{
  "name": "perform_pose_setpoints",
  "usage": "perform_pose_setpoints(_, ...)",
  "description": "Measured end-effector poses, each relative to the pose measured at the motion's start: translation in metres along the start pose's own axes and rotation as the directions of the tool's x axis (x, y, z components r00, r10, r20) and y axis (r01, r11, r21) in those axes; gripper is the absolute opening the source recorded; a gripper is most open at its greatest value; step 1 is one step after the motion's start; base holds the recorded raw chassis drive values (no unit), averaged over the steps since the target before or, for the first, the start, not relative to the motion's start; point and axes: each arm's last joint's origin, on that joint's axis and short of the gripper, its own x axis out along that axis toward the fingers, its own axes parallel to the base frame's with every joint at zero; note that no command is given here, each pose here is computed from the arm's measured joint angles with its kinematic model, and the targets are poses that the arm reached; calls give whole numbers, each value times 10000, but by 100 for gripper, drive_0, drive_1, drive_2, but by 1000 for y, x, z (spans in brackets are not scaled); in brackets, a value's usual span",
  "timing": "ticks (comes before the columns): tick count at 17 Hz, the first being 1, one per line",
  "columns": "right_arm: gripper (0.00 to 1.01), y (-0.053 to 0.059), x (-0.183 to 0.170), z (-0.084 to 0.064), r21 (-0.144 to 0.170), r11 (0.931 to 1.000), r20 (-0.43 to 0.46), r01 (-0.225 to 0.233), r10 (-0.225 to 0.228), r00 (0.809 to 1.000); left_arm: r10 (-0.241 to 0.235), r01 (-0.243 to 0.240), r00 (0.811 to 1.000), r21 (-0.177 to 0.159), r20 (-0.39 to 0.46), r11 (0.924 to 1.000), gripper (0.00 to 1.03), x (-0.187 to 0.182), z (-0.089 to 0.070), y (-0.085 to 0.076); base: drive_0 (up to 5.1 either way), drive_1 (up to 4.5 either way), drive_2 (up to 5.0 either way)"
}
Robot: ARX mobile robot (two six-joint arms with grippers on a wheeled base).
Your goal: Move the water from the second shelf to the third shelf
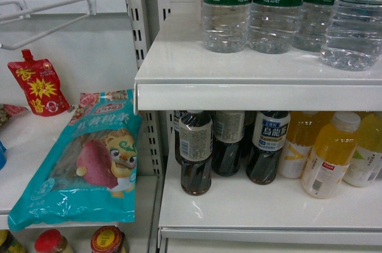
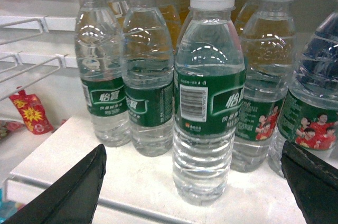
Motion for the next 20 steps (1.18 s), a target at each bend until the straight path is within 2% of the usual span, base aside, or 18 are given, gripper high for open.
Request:
perform_pose_setpoints(3,98,3,-46,-5,148,9998,500,167,-174,9986,0,0,10000,4,0,10000,98,0,0,0,0,0,0)
perform_pose_setpoints(4,89,6,-57,-12,121,9936,534,1124,-1129,9922,0,0,10000,4,0,10000,98,0,0,0,0,0,0)
perform_pose_setpoints(5,78,3,-65,-23,93,9799,669,1991,-1993,9777,0,0,10000,4,0,10000,98,0,0,0,0,0,0)
perform_pose_setpoints(7,51,-13,-74,-55,69,9550,535,2967,-2966,9535,4,-4,10000,4,0,10000,98,0,0,0,0,0,0)
perform_pose_setpoints(9,27,-10,-79,-75,45,9642,306,2650,-2651,9637,15,-15,10000,0,-4,10000,98,0,0,0,0,0,0)
perform_pose_setpoints(11,3,-8,-86,-84,47,9630,515,2693,-2692,9617,0,0,10000,4,0,10000,98,0,0,0,0,0,0)
perform_pose_setpoints(14,2,-6,-92,-101,9,9630,397,2695,-2694,9622,4,-4,10000,4,0,10000,98,0,0,0,0,0,0)
perform_pose_setpoints(20,2,-4,-102,-117,9,9630,439,2695,-2693,9621,4,-4,10000,4,0,10000,98,0,0,0,0,0,0)
